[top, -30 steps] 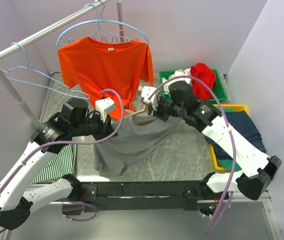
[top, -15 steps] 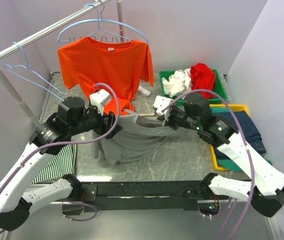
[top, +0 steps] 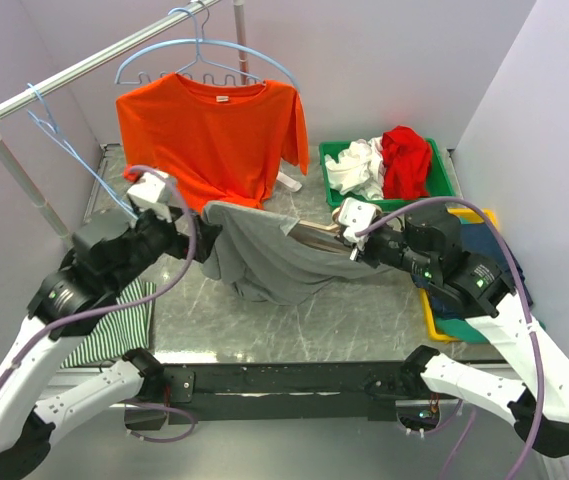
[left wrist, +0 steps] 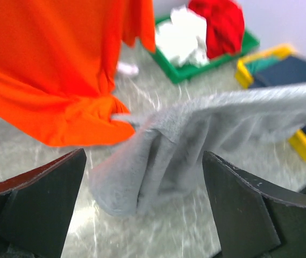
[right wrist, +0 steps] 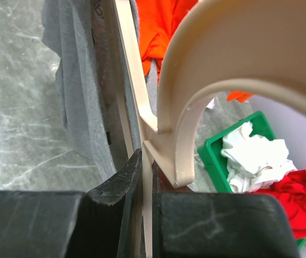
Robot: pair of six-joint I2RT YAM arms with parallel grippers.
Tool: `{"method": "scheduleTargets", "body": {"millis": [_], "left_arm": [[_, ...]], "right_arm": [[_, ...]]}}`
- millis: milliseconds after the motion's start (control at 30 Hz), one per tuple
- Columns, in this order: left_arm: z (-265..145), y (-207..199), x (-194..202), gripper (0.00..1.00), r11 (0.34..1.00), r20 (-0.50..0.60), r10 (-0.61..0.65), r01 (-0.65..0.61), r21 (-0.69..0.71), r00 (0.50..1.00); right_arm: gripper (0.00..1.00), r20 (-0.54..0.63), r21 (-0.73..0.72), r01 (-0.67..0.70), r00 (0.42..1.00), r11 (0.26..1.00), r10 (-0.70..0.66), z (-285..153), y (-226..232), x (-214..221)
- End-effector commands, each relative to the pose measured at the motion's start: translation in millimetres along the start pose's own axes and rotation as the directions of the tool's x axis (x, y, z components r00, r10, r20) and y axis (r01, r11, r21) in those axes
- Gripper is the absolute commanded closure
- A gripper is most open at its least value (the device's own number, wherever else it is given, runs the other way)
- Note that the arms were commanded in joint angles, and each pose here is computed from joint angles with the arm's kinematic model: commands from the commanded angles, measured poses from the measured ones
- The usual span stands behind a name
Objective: Remove the t-shirt from the hanger
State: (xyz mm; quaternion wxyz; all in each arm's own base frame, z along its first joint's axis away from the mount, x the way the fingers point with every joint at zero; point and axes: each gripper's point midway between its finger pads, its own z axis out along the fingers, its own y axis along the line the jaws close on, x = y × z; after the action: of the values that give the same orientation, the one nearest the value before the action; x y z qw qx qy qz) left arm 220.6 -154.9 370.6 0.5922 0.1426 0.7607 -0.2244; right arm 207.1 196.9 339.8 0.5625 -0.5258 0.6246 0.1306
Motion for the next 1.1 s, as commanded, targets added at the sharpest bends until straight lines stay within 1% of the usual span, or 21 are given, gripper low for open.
{"method": "scheduleTargets", "body": {"millis": [0,67,133,267,333,433,533,567,633,667,733,767,833,867,933,1000,1033,1067], "left_arm": [[-6,8,-28,0.05,0.999,0.142,-0.021,0.027,-0.046,0.99],[-5,6,-28,0.07,0.999,0.147,-0.014,0.019,-0.032,0.989],[0,2,-23,0.08,1.0,0.121,-0.001,0.002,-0.013,0.993],[13,-7,-5,0.12,0.999,0.038,0.018,-0.02,0.036,0.999],[19,-11,2,0.12,0.998,0.005,0.023,-0.024,0.058,1.0],[21,-17,3,0.14,0.996,-0.007,0.029,-0.028,0.09,1.0],[20,-20,1,0.21,0.993,0.0,0.036,-0.036,0.108,0.999],[19,-20,0,0.27,0.993,0.003,0.037,-0.037,0.11,0.999],[19,-19,0,0.35,0.994,0.001,0.042,-0.042,0.105,0.999],[20,-18,2,0.48,0.994,-0.006,0.041,-0.04,0.101,0.999],[19,-19,2,0.59,0.994,-0.003,0.038,-0.037,0.102,0.999],[18,-19,1,0.7,0.994,-0.002,0.038,-0.037,0.102,0.999],[17,-7,-4,0.83,0.999,0.016,0.035,-0.035,0.037,0.999],[15,-4,-6,0.98,0.999,0.027,0.026,-0.027,0.019,0.999],[10,0,-15,0.99,1.0,0.064,0.013,-0.013,-0.01,0.998],[2,15,-28,0.99,0.995,0.121,-0.01,0.022,-0.096,0.993],[-1,24,-34,0.99,0.989,0.146,-0.018,0.039,-0.145,0.989],[-10,41,-45,0.99,0.967,0.196,-0.033,0.081,-0.243,0.98]], "right_arm": [[1.0,0.082,0.013,0.014,0.997,1.0,-0.015,-10,-7,-25],[1.0,0.083,0.005,0.011,0.996,1.0,-0.011,-10,-5,-25],[1.0,0.082,0.004,0.009,0.997,1.0,-0.009,-9,-4,-24],[1.0,0.089,0.01,0.01,0.996,1.0,-0.011,-12,-6,-27],[1.0,0.095,0.032,0.011,0.995,0.999,-0.014,-13,-10,-29],[1.0,0.125,0.094,0.011,0.992,0.995,-0.022,-17,-20,-34],[1.0,0.151,0.114,0.016,0.988,0.993,-0.033,-22,-21,-37],[1.0,0.164,0.118,0.015,0.986,0.993,-0.034,-25,-20,-39],[1.0,0.173,0.12,0.018,0.984,0.993,-0.039,-26,-20,-39],[1.0,0.175,0.126,0.016,0.984,0.992,-0.038,-27,-20,-39],[1.0,0.173,0.125,0.016,0.984,0.992,-0.038,-27,-20,-38],[1.0,0.172,0.126,0.014,0.984,0.992,-0.036,-27,-19,-37],[1.0,0.164,0.121,0.007,0.986,0.993,-0.027,-25,-19,-36],[1.0,0.154,0.113,-0.001,0.988,0.994,-0.017,-23,-18,-34],[1.0,0.138,0.096,-0.007,0.99,0.995,-0.006,-20,-15,-30],[1.0,0.098,0.055,-0.017,0.995,0.998,0.012,-13,-8,-21],[1.0,0.069,0.038,-0.026,0.997,0.999,0.023,-7,-6,-15],[1.0,0.052,0.038,-0.04,0.998,0.998,0.038,-6,-6,-13]]}}
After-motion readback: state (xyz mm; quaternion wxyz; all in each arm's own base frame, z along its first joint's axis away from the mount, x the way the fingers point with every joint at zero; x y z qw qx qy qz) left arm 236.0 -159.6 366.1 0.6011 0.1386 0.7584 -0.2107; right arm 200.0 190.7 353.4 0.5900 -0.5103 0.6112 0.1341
